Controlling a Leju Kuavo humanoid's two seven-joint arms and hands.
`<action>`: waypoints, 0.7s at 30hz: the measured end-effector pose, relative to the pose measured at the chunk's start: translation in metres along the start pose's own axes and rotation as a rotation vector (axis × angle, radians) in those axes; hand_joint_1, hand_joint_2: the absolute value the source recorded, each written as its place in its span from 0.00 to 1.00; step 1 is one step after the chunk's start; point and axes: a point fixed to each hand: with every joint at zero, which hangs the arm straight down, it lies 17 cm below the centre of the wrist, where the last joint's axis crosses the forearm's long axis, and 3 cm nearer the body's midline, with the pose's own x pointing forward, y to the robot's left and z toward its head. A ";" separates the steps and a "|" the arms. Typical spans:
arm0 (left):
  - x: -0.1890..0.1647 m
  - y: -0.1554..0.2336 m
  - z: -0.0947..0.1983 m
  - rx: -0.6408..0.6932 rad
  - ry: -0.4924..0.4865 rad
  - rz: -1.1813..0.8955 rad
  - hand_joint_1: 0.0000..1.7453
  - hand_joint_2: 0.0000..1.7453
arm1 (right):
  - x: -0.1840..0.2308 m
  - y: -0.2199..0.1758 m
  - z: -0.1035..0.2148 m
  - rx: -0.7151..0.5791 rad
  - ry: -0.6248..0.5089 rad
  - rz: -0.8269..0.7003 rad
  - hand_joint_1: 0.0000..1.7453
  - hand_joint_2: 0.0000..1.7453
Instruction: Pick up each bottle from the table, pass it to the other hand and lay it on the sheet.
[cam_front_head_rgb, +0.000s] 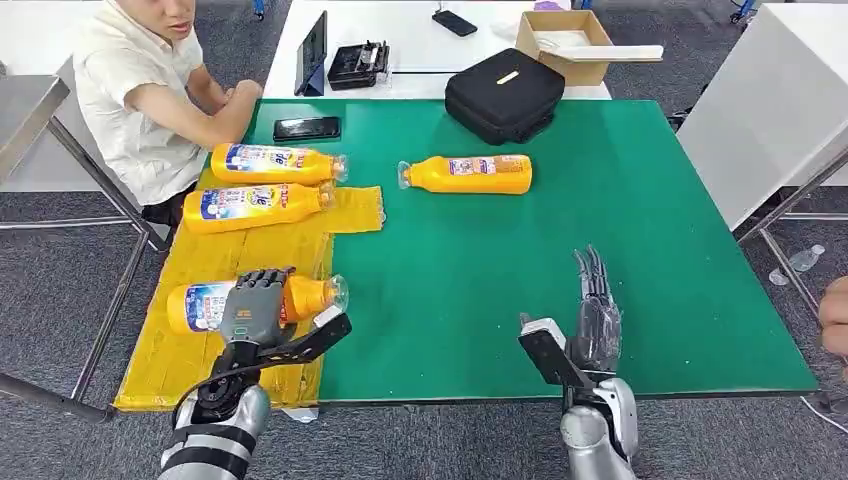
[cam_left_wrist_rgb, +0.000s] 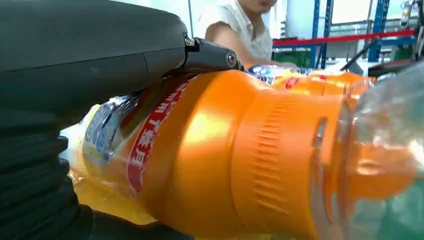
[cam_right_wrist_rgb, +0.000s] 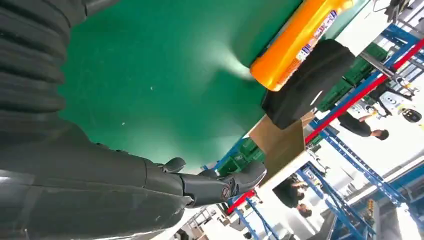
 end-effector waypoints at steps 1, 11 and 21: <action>0.000 -0.002 0.000 -0.006 -0.001 -0.002 0.44 1.00 | 0.000 0.001 0.000 0.002 0.001 -0.001 0.00 1.00; 0.001 -0.037 -0.004 -0.138 -0.008 -0.012 0.00 1.00 | -0.005 0.010 0.000 0.032 -0.003 -0.013 0.00 1.00; 0.001 -0.056 -0.012 -0.225 -0.013 -0.025 0.00 1.00 | -0.008 0.013 -0.006 0.033 -0.018 -0.033 0.00 1.00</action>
